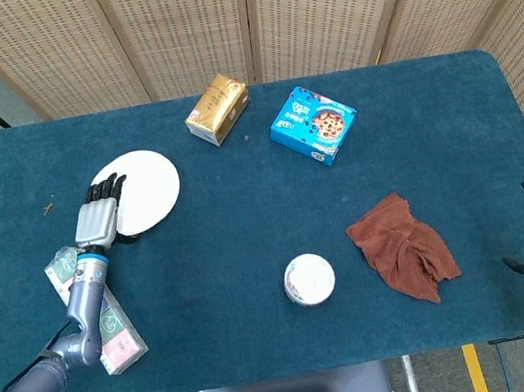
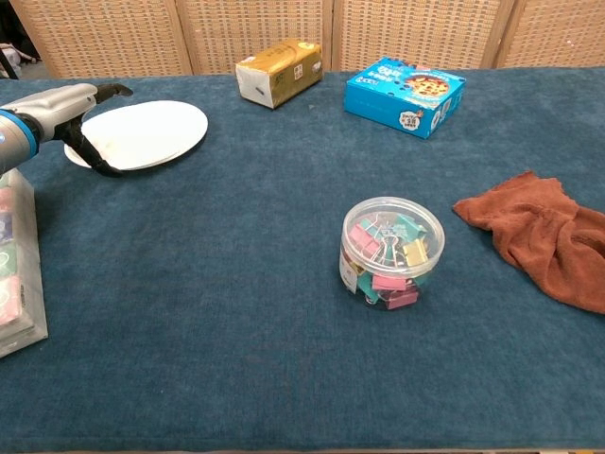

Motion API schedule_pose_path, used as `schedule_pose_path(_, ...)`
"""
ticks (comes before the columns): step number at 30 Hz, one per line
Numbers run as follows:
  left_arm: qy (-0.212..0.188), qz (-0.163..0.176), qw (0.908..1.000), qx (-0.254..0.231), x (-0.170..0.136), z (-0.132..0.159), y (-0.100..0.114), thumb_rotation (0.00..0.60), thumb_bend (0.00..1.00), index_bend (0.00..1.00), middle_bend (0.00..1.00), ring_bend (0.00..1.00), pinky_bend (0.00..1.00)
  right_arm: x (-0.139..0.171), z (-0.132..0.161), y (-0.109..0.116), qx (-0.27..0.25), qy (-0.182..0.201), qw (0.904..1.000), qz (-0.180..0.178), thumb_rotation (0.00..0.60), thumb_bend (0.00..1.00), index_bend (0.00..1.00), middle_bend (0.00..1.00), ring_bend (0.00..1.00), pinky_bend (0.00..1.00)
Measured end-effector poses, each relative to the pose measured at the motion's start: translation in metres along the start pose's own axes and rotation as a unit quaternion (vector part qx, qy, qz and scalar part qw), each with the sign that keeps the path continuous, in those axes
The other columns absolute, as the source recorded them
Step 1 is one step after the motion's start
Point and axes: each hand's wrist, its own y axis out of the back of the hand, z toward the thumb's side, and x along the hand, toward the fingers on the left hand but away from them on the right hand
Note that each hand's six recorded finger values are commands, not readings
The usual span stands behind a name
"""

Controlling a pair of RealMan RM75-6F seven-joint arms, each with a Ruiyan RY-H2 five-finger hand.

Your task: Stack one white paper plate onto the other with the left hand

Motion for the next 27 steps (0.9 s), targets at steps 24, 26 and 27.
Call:
schedule_pose_path(24,-0.027,0.009,0.9993,-0.025,0.003,0.005,0.015,0.600,0.00,0.00,0.00,0.00,0.00,-0.002,-0.002,0.001,-0.001,-0.005,1.0000,0.001,0.600,0.00,0.00,0.00,0.00,0.00)
schedule_pose_path(26,-0.031,0.016,0.9989,-0.030,-0.002,0.002,0.024,0.600,0.00,0.00,0.00,0.00,0.00,-0.001,-0.001,0.002,-0.002,-0.004,1.0000,0.001,0.600,0.00,0.00,0.00,0.00,0.00)
schedule_pose_path(27,-0.032,0.020,0.9988,-0.032,-0.005,0.000,0.028,0.600,0.00,0.00,0.00,0.00,0.00,-0.001,-0.001,0.002,-0.003,-0.003,1.0000,0.001,0.600,0.00,0.00,0.00,0.00,0.00)
